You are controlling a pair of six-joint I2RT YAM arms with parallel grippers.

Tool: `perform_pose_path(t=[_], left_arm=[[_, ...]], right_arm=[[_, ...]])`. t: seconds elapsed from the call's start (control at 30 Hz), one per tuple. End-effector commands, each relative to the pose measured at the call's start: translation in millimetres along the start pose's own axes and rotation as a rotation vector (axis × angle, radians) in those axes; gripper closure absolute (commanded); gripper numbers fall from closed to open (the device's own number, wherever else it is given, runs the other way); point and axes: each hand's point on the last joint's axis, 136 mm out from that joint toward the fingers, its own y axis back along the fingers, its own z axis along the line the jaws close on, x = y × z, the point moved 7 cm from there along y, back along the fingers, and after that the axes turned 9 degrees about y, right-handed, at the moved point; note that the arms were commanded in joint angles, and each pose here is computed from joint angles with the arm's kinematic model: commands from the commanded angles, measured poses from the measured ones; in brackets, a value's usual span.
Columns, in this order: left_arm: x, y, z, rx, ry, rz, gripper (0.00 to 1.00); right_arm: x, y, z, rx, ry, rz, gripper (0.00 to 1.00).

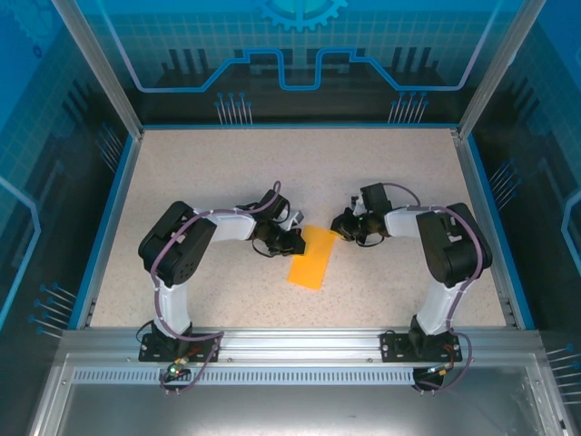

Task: Fold a paper plane with a square sheet of paper (pick it up from the middle)
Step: Fold the square sheet of paper in half at the center of the table.

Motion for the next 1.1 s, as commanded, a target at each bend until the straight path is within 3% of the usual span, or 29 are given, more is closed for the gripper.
perform_pose_path(t=[0.0,0.2,0.63,0.8,1.07], left_arm=[[31,-18,75,-0.346,0.117,0.065,1.0],[31,-18,73,-0.332,0.127,0.059,1.0],[33,-19,75,-0.323,0.133,0.062,1.0],[32,-19,74,-0.323,0.129,0.063,1.0],[33,-19,75,-0.329,0.125,0.066,1.0]], right_arm=[[-6,32,26,-0.091,0.061,-0.059,0.87],[19,58,41,-0.114,0.12,-0.085,0.85],[136,20,48,-0.049,0.163,0.03,0.83],[153,1,52,-0.039,0.181,0.097,0.83],[171,-9,20,0.047,0.131,0.155,0.83]])
